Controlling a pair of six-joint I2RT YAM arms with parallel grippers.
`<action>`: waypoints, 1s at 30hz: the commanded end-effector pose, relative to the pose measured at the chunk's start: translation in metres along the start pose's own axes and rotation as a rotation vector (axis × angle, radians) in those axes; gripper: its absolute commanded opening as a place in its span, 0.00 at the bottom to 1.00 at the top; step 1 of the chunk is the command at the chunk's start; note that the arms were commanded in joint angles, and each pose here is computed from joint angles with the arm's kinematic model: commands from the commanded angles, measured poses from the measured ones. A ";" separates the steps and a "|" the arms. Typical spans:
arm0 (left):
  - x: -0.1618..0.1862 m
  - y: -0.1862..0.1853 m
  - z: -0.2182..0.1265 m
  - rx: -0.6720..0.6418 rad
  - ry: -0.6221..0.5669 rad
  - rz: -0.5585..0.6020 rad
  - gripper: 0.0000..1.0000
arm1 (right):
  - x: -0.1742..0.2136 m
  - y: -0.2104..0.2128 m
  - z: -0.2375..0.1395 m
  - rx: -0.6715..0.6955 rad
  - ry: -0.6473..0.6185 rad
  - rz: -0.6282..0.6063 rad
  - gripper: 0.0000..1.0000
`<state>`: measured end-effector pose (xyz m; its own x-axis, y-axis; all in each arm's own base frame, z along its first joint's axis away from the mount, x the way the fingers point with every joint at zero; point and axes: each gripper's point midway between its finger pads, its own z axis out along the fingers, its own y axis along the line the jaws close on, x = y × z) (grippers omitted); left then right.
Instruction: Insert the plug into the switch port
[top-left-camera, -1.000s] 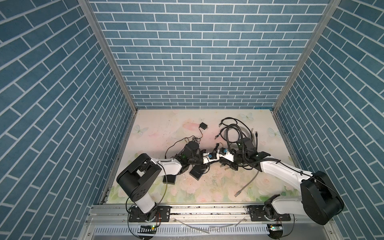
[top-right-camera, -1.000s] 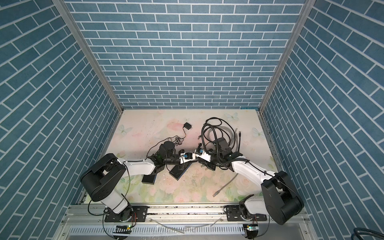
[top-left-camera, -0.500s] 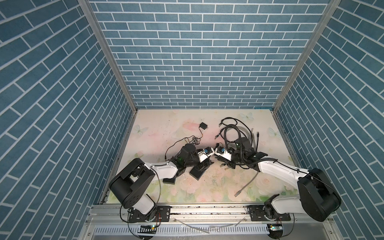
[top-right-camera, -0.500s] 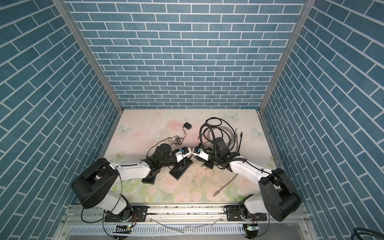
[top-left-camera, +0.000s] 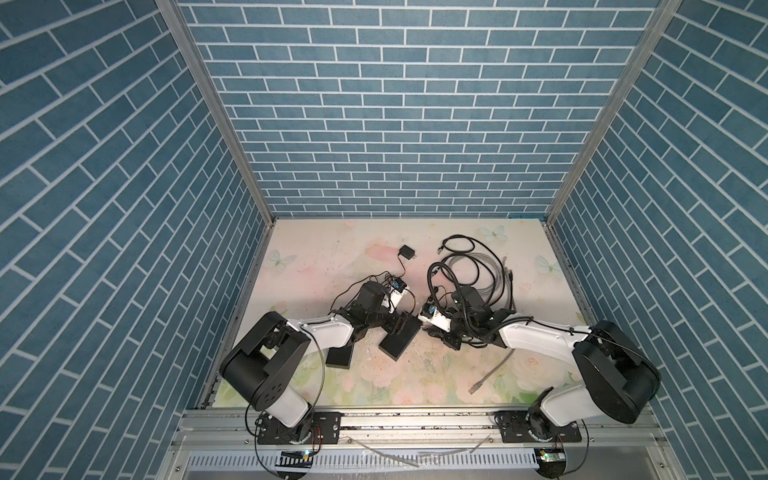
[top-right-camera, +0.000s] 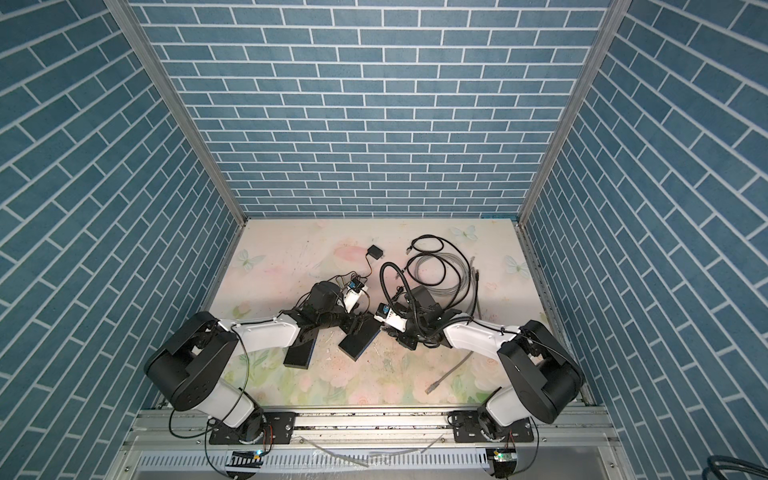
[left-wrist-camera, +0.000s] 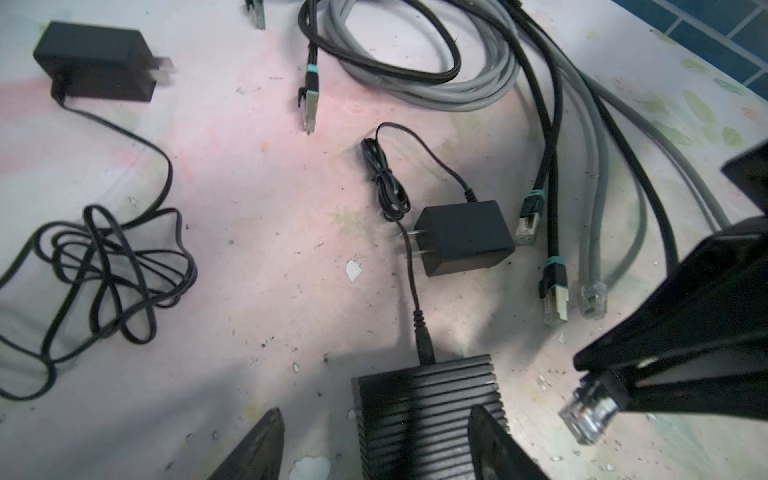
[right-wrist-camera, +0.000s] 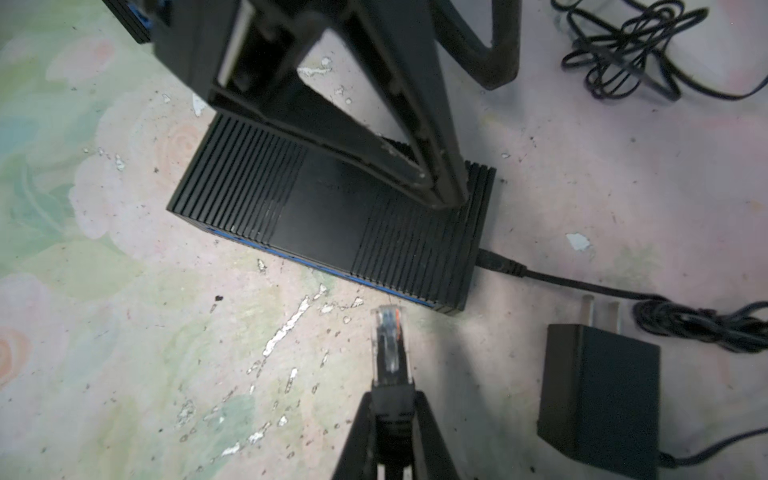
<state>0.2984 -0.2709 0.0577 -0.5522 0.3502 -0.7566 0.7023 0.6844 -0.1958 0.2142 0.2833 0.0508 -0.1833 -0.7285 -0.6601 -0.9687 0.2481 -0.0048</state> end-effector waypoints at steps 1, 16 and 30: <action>0.000 0.004 0.005 0.001 -0.033 -0.085 0.71 | 0.005 -0.005 0.008 0.053 0.038 0.070 0.00; 0.003 -0.005 0.015 0.076 -0.063 -0.163 0.70 | 0.014 -0.013 0.024 0.128 0.113 0.129 0.00; 0.026 -0.006 0.020 0.077 0.038 -0.198 0.65 | 0.002 -0.018 0.035 0.157 0.073 0.148 0.00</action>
<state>0.2953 -0.2826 0.0426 -0.6584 0.2132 -0.7218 0.6293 0.6820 -0.3726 0.2317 0.2948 0.0230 -0.3115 -0.7376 -0.5992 -0.9103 0.4125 -0.0345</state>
